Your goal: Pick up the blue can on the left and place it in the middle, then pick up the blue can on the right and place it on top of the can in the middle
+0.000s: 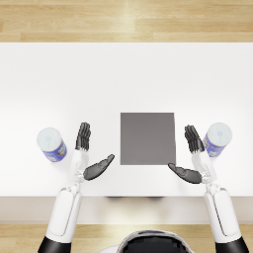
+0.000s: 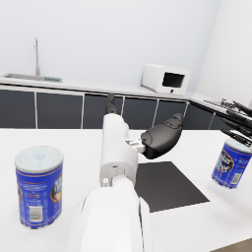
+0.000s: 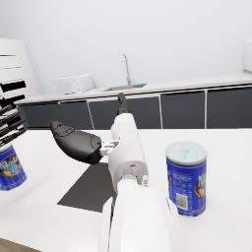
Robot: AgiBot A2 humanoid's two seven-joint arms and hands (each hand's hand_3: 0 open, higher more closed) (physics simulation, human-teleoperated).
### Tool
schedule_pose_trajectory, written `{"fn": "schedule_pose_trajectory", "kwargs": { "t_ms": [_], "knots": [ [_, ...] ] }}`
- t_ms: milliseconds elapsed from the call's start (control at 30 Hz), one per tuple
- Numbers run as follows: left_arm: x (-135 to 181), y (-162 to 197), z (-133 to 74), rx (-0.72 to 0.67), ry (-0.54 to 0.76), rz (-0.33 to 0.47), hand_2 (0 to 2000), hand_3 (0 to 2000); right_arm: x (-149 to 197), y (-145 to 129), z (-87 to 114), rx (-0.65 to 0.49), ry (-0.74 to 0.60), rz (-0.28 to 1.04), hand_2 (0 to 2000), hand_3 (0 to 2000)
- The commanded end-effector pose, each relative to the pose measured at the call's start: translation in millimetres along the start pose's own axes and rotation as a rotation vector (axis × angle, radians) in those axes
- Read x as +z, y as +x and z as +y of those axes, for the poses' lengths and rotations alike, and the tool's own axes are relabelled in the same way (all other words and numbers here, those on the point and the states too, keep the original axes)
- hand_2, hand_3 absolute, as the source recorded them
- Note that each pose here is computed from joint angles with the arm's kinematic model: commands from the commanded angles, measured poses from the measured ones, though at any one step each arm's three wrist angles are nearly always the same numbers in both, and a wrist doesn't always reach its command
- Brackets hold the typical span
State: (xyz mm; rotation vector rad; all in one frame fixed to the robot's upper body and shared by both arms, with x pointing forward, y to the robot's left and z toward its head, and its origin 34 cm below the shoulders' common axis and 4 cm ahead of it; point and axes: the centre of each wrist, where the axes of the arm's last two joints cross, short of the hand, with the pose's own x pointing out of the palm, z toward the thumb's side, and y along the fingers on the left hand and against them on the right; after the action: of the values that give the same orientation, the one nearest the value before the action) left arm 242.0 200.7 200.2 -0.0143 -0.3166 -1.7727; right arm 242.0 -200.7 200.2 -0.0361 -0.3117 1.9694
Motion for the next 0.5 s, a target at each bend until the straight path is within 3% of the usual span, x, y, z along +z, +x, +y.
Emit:
{"fn": "schedule_pose_trajectory", "kwargs": {
  "t_ms": [33, 133, 267, 500],
  "knots": [
    [0, 0, 0, 0.000, 0.000, 0.000, 0, 0, 0, 0, 0, 0.000, 0.000, 0.000, 0, 0],
    [-7, 4, 0, -0.016, -0.028, -0.002, 0, 0, -7, 4, -1, 0.017, 0.027, -0.008, 0, 0],
    [28, -16, 5, 0.001, 0.193, 0.005, 0, 0, 26, -4, -6, -0.100, -0.190, -0.003, 0, 0],
    [68, -66, -3, 0.233, 0.353, 0.357, 0, 0, 53, -44, 14, -0.345, -0.291, 0.297, 0, 0]
  ]
}}
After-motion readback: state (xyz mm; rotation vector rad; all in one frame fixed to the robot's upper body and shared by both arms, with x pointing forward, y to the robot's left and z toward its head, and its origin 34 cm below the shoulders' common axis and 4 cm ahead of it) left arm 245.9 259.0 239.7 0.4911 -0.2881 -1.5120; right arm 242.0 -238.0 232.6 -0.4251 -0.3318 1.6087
